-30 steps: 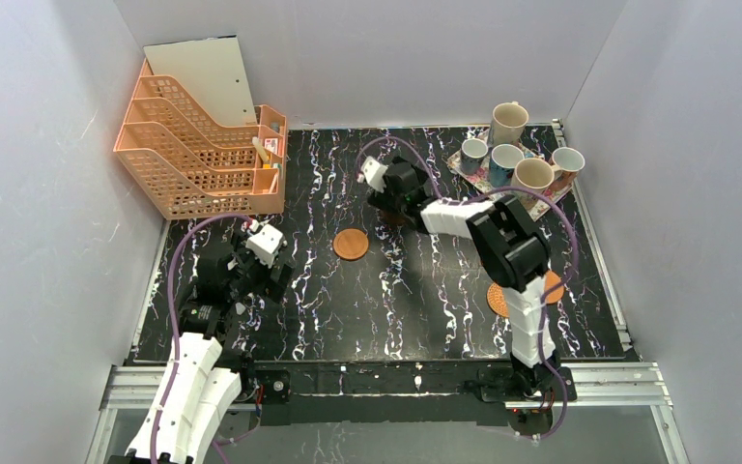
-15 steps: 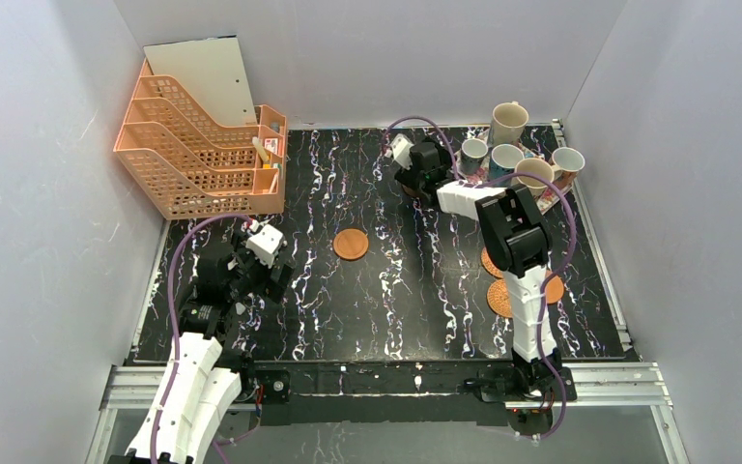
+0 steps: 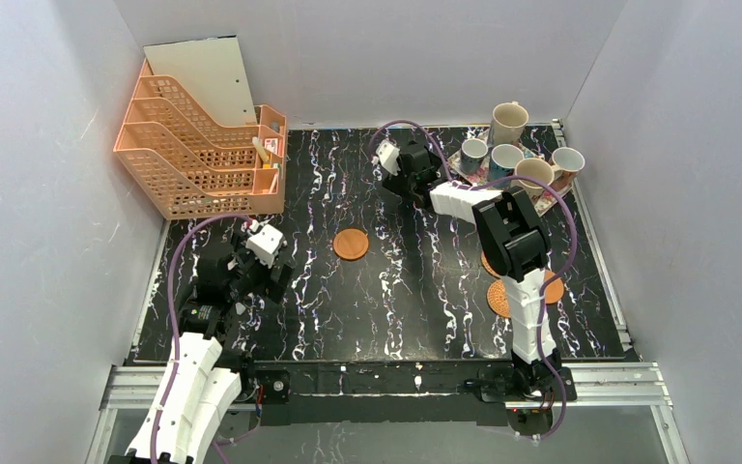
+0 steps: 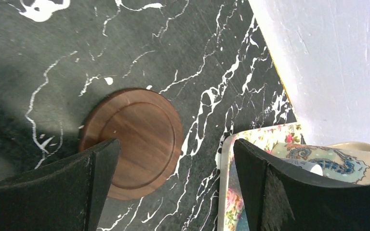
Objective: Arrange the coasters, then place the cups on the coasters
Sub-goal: Move the coaster to the center of the board.
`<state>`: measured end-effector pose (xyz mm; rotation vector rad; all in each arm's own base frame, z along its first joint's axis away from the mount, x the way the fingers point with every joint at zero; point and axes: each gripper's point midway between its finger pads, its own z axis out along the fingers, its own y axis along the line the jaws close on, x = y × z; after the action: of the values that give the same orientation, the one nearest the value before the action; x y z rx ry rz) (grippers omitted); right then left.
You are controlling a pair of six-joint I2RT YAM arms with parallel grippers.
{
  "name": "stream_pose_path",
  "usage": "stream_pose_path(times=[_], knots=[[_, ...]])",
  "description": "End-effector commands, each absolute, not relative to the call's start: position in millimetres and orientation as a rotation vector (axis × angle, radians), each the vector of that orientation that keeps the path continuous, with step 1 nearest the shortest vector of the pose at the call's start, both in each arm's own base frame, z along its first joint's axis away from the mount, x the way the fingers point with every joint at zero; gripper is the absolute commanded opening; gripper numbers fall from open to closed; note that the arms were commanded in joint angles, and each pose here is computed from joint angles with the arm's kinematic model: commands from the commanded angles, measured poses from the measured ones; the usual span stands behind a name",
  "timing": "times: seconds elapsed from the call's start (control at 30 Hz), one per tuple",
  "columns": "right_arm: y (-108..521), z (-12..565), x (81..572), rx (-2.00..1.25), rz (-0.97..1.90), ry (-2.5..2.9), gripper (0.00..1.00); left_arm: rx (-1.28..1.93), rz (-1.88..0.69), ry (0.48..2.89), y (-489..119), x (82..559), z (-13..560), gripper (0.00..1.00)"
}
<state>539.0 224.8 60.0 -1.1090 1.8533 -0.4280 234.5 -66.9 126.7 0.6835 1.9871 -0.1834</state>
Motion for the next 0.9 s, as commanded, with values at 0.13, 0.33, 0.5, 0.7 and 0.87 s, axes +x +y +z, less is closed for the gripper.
stream_pose_path(times=[0.13, 0.33, 0.5, 0.7, 0.87], knots=[[255, 19, 497, -1.243, -0.226, 1.968, 0.98, 0.690, -0.183, 1.990, -66, 233, 125, 0.97], [261, 26, 488, -1.246, -0.183, 1.953, 0.98, 0.688, -0.181, 1.989, -66, 232, 125, 0.97], [268, 29, 496, -1.214, -0.174, 1.924, 0.98, 0.687, -0.181, 1.990, -66, 233, 125, 0.97], [270, 25, 515, -1.162, -0.259, 1.916, 0.98, 0.684, -0.175, 1.983, -65, 233, 126, 0.97], [276, 28, 513, -1.149, -0.224, 1.908, 0.98, 0.679, -0.171, 1.982, -64, 233, 127, 0.97]])
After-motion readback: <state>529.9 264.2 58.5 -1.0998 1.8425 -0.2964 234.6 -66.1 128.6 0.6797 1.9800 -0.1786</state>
